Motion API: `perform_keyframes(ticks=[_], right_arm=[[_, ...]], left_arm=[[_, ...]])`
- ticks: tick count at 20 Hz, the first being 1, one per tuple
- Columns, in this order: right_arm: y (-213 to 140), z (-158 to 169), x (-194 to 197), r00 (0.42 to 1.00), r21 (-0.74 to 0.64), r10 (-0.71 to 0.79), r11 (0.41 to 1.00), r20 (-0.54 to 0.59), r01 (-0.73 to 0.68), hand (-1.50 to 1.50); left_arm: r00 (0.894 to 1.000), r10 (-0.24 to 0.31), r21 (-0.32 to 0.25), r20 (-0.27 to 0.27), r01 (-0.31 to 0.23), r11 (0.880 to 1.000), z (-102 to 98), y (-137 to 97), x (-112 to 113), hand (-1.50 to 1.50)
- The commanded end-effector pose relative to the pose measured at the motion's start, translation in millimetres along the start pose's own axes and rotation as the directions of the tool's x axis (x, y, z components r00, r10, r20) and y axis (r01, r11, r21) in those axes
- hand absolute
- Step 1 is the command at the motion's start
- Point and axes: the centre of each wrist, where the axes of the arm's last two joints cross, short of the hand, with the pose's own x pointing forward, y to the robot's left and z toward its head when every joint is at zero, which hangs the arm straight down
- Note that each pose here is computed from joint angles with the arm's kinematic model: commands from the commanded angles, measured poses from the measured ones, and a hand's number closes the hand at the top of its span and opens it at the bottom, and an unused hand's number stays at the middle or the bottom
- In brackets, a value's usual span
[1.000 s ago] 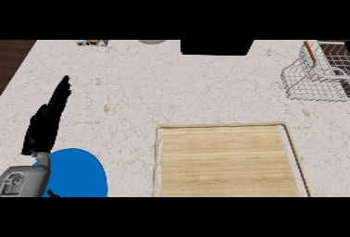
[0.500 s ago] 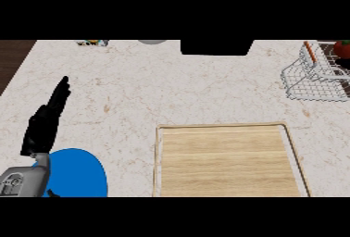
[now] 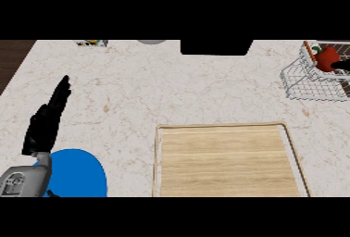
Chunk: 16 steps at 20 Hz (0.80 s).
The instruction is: Pick the bell pepper from the tray and place it in the tiered basket
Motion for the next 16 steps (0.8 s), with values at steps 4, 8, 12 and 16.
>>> perform_keyframes(ticks=[4,8,12,16], right_arm=[[-24.5,1.5,-6.4,0.988,-0.137,-0.144,0.979,0.062,0.152,-1.5],[-71.3,0.8,-0.9,0.984,-0.209,-0.177,0.962,0.008,0.175,-1.5],[-103.4,13.7,-32.7,0.956,-0.22,-0.274,0.944,-0.101,0.247,-1.5],[-144.7,39.2,-72.5,0.943,-0.17,-0.291,0.949,-0.161,0.264,-1.5]], left_arm=[[1.0,-0.013,0.013,-0.018,0.013,1.0,1.0,-7.7,-9.9,0.0],[1.0,0.002,0.021,-0.015,-0.002,1.0,-0.4,-4.5,-14.6,0.0],[1.0,-0.008,0.028,-0.005,0.008,1.0,-13.9,12.2,9.5,0.0],[1.0,-0.001,0.014,-0.013,0.001,1.0,-5.9,19.5,-1.6,0.0]])
